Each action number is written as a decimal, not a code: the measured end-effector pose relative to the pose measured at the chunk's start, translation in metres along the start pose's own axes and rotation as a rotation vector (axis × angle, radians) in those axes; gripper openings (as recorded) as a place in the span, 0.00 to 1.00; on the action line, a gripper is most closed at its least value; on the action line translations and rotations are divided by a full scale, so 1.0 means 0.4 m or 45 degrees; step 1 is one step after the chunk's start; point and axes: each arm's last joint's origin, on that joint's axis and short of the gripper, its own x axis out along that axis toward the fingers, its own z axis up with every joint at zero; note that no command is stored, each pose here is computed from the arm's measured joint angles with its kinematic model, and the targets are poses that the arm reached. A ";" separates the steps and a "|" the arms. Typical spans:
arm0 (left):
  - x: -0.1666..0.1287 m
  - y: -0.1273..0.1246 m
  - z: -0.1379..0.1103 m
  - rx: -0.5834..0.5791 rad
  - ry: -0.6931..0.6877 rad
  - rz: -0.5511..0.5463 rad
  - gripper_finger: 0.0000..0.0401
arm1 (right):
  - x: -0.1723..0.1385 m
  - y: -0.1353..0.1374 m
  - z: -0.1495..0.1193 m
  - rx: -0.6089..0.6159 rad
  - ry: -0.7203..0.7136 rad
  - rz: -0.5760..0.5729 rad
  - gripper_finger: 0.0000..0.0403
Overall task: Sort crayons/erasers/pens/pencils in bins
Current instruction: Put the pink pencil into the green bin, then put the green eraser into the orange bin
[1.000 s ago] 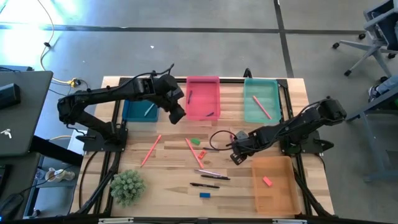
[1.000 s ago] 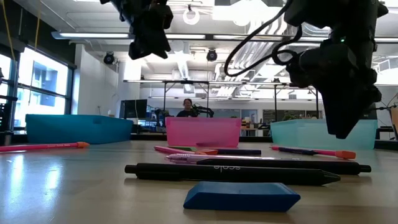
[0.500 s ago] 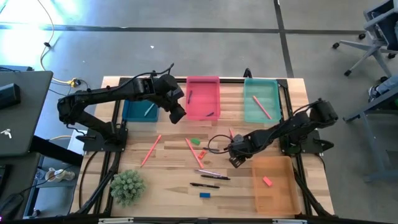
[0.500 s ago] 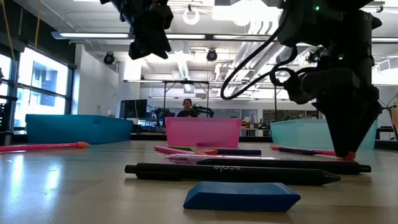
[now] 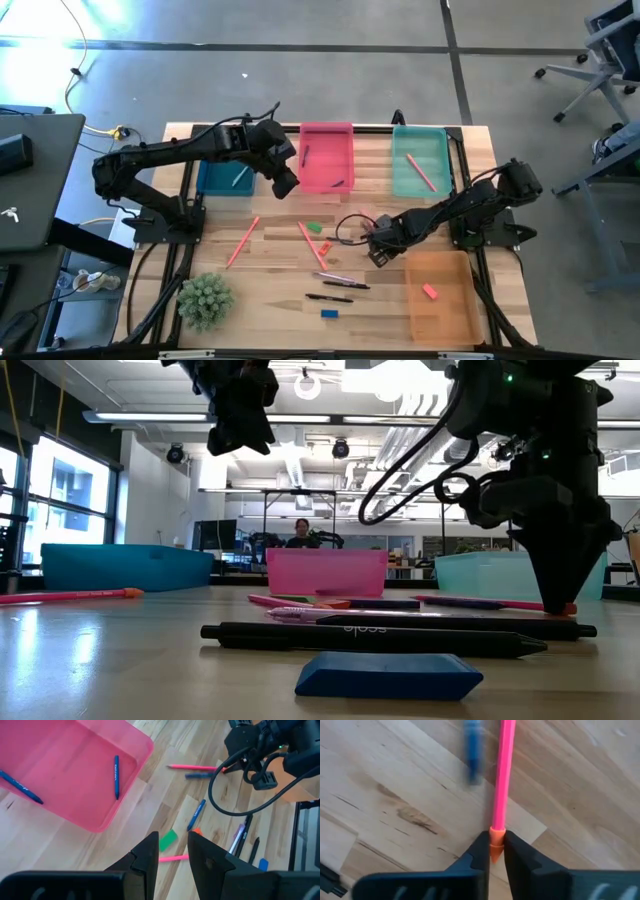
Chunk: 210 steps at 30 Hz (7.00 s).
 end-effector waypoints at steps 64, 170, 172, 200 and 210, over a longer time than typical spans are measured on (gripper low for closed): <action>0.000 0.001 -0.004 0.065 0.023 0.001 0.23 | -0.338 -0.401 0.094 0.580 -0.683 -0.328 0.05; 0.221 -0.110 -0.051 0.620 0.164 0.153 0.45 | -0.331 -0.537 0.197 0.328 -0.515 -0.238 0.34; 0.244 -0.116 -0.060 0.633 0.191 0.149 0.45 | -0.331 -0.537 0.198 0.328 -0.518 -0.237 0.34; 0.457 -0.138 -0.153 0.822 0.393 0.204 0.45 | -0.332 -0.537 0.200 0.329 -0.527 -0.235 0.34; 0.478 -0.134 -0.169 0.898 0.444 0.183 0.45 | -0.332 -0.537 0.200 0.329 -0.529 -0.235 0.34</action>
